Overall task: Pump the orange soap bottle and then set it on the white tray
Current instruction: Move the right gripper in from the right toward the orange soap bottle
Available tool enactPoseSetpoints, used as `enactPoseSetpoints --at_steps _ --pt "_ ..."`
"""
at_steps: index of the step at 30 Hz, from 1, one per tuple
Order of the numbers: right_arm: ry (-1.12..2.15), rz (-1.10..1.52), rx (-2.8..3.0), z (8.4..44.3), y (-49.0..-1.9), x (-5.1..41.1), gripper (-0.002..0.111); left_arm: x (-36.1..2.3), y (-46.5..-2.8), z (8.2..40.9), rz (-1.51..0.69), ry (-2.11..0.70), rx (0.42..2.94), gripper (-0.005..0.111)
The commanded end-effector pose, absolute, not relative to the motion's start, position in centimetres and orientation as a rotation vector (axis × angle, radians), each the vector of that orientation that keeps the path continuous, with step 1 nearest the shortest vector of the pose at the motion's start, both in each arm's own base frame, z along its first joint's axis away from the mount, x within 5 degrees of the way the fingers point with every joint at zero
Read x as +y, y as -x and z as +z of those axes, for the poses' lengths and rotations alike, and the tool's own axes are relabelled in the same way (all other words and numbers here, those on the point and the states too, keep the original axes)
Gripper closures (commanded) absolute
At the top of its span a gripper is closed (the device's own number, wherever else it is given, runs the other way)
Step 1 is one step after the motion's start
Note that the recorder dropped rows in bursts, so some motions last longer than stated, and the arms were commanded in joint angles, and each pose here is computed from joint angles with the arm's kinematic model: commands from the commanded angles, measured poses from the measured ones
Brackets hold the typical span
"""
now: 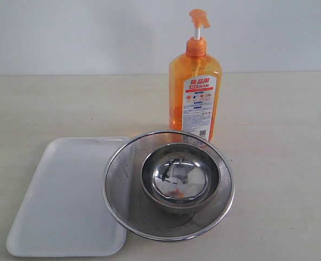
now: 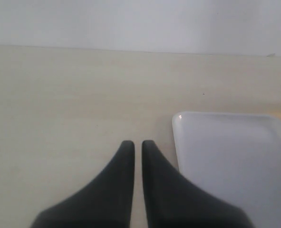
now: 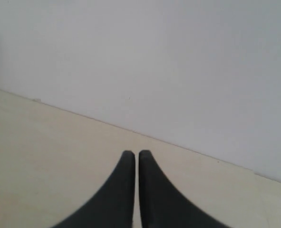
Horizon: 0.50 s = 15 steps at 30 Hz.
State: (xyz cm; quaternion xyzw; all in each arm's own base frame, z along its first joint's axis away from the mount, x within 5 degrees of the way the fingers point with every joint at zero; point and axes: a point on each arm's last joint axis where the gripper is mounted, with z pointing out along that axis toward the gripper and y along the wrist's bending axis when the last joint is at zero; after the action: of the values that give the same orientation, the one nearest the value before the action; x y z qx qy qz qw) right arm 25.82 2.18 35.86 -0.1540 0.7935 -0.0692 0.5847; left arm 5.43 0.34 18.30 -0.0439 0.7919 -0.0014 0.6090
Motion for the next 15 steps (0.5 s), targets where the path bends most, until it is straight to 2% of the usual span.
enactPoseSetpoints --at_steps 1,7,15 --pt "0.499 -0.253 1.884 36.2 -27.0 2.3 0.109 0.3 -5.5 18.3 -0.006 0.095 1.825 0.102" --pt "0.686 -0.326 1.968 35.8 -29.0 2.5 0.109 0.3 -5.5 18.3 -0.006 0.095 1.825 0.102" --pt "0.882 -0.26 2.029 34.7 -31.7 3.6 0.109 0.3 -5.5 18.3 -0.006 0.095 1.825 0.102"
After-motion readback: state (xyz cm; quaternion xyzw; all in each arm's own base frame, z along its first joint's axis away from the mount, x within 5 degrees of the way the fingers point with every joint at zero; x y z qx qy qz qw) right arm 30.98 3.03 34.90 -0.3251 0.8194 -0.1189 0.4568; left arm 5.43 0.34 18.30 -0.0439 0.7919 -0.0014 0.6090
